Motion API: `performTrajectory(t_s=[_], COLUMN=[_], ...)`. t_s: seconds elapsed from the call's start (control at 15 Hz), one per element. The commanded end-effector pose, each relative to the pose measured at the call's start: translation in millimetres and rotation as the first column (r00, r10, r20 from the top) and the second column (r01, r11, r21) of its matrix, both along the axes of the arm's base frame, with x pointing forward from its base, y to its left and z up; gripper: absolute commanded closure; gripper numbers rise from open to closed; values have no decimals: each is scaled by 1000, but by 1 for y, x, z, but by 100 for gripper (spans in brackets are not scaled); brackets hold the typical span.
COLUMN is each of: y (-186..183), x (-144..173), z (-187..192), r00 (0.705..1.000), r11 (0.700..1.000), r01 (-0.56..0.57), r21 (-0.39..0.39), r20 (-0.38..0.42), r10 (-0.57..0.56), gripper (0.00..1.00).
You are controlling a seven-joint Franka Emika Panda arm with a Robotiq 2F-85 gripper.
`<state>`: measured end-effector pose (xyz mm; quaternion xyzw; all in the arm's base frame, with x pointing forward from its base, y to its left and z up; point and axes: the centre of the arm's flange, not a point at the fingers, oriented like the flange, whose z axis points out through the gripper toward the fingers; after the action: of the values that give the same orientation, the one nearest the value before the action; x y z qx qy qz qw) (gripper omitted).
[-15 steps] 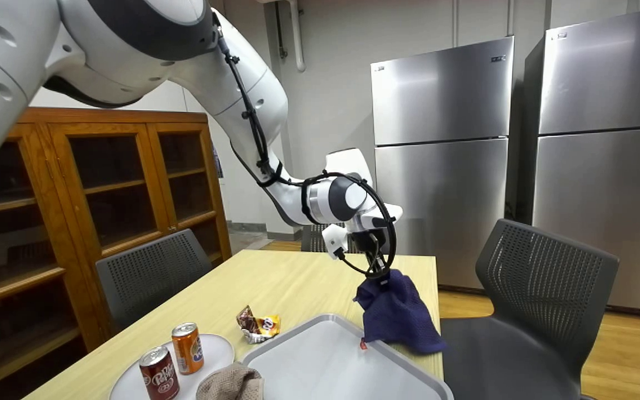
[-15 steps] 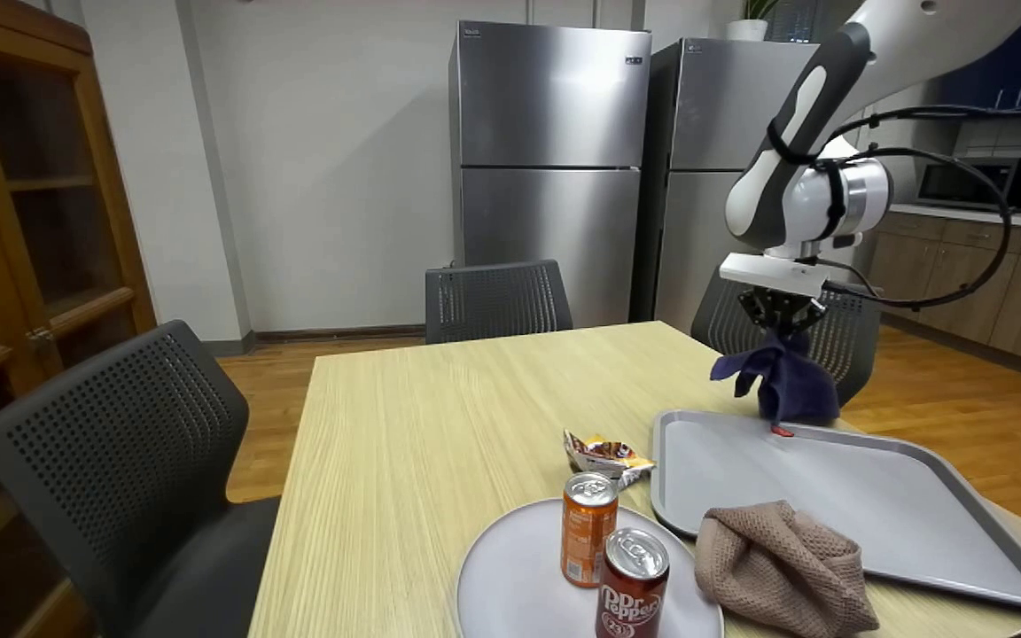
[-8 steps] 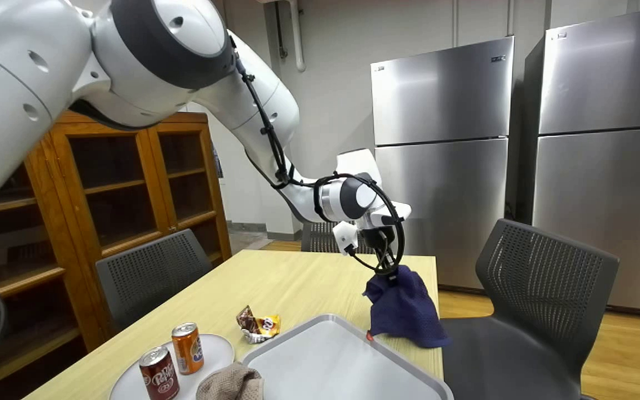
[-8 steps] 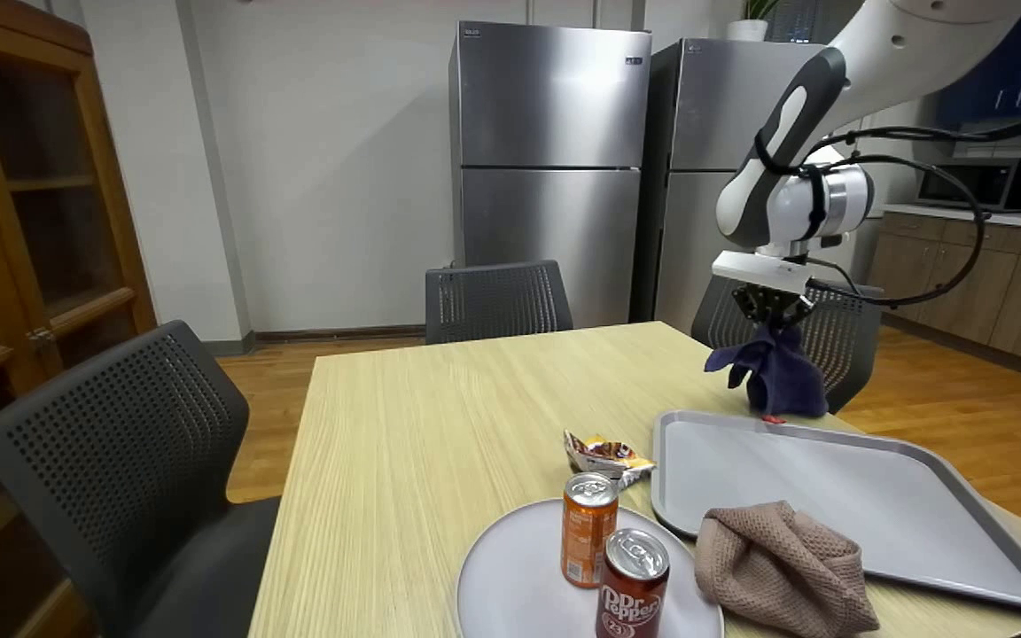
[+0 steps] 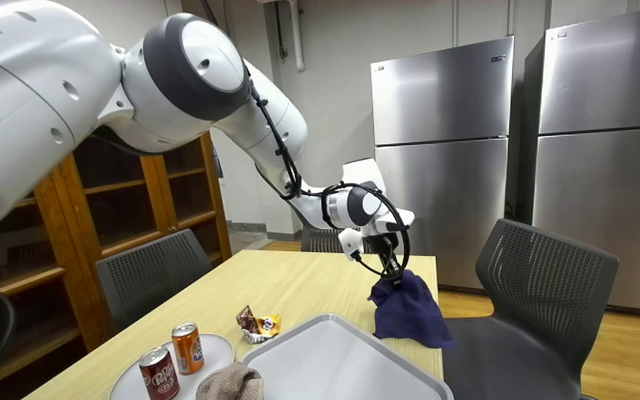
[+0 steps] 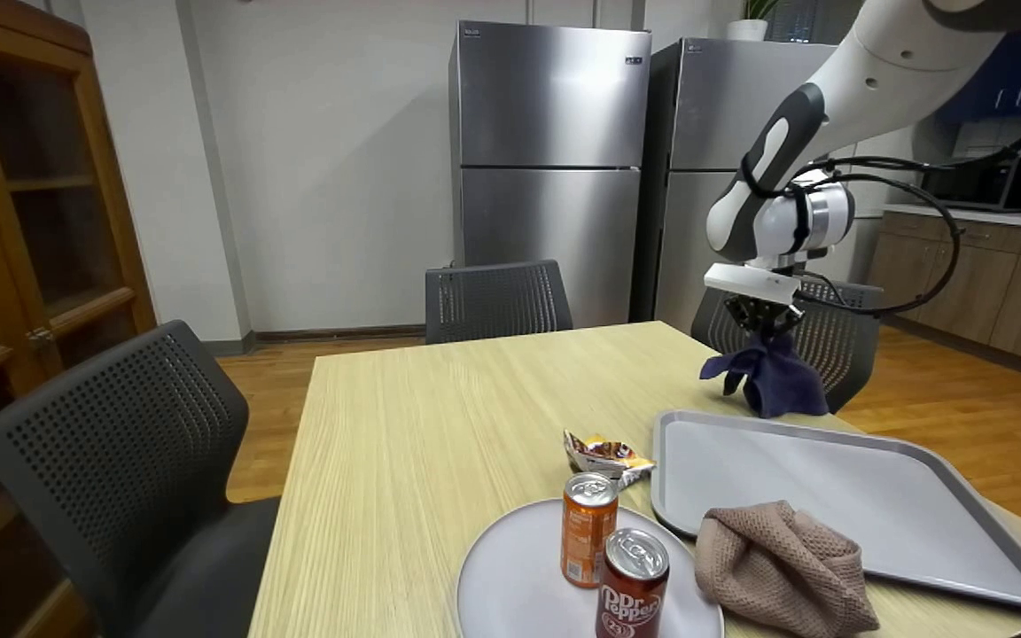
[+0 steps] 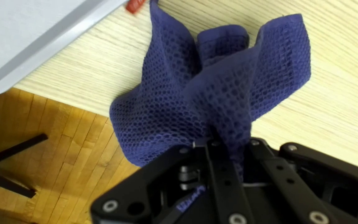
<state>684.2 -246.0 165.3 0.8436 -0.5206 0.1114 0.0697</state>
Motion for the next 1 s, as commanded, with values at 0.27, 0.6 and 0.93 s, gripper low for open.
performTrajectory(t_s=[0.27,0.6,0.93], y=[11,37,63], x=[8,9,11], z=[-6,-8,-10], r00=[999,999,997], r11=[999,998,995], r01=[3,-34,-72], r21=[42,57,72], r20=[-35,-36,-35], r10=[-2,36,74], gripper=[97,97,97])
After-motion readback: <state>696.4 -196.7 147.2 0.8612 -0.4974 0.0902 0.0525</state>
